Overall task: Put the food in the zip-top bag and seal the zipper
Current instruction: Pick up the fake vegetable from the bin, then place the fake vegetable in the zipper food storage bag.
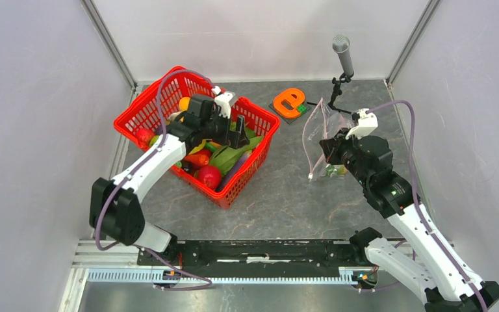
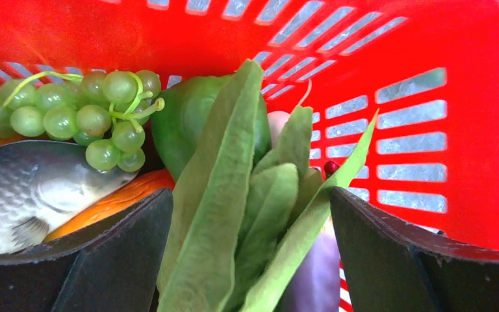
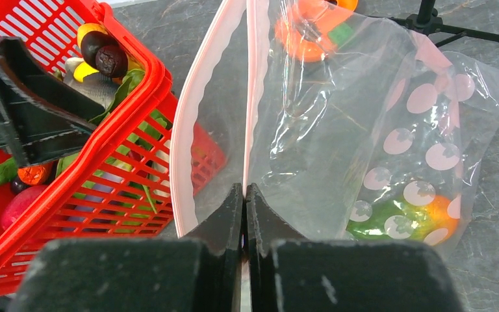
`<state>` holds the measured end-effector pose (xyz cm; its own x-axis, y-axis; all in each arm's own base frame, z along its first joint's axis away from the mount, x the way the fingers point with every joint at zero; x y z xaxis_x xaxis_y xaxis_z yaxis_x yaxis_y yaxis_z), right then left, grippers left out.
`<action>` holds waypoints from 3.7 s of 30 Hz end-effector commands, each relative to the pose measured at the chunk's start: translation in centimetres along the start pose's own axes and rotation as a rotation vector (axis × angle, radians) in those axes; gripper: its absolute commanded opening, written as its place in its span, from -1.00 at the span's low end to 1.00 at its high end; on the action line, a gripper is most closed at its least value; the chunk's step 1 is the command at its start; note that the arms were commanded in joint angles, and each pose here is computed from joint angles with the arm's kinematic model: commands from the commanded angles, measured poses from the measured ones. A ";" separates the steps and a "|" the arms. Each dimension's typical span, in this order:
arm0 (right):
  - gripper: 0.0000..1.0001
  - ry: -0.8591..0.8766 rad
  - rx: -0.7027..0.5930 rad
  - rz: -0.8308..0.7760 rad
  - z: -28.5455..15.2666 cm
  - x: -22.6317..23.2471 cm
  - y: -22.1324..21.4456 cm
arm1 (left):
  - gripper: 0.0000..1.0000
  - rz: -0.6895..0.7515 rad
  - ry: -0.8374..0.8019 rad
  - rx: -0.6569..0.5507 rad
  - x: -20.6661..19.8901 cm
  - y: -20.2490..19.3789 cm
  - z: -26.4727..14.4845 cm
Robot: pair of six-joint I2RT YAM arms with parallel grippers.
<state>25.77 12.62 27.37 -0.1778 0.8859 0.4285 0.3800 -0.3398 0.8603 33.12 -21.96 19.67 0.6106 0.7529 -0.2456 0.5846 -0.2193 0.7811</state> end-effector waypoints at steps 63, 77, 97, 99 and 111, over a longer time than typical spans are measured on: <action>-0.87 0.099 -0.062 0.063 -0.6 2.0 1.6 | -0.96 0.154 -1.060 -1.235 -20.9 16.5 -26.0; -0.89 0.226 -0.010 0.096 -0.7 4.4 1.0 | -0.95 0.199 -1.144 -1.272 -25.6 17.0 -21.7; -0.90 0.253 -0.050 0.100 -2.4 5.0 2.4 | -0.95 0.259 -0.911 -1.173 -25.3 17.1 -10.5; -0.90 0.263 -0.078 0.114 -2.9 5.2 3.2 | -0.96 0.245 -0.859 -1.161 -24.5 16.2 -9.3; -0.92 0.349 -0.167 0.215 -5.8 7.0 6.1 | -0.92 0.277 -0.757 -1.113 -24.3 15.2 -6.7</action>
<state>22.28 15.29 33.49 -0.3729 0.6968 0.6127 0.3658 -0.4964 0.7872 24.10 -40.13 38.88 0.9920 0.1142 -0.0536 -0.0160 0.5355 0.8444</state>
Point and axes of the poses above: each gripper's point midway between its finger pads, its own z axis out along the fingers, its own x axis along the line the jaws close on, y = z × x, the point moved 1 cm from there along -z, back along the fingers, and after that the axes turned 5 degrees about z, right-handed, at the moved point
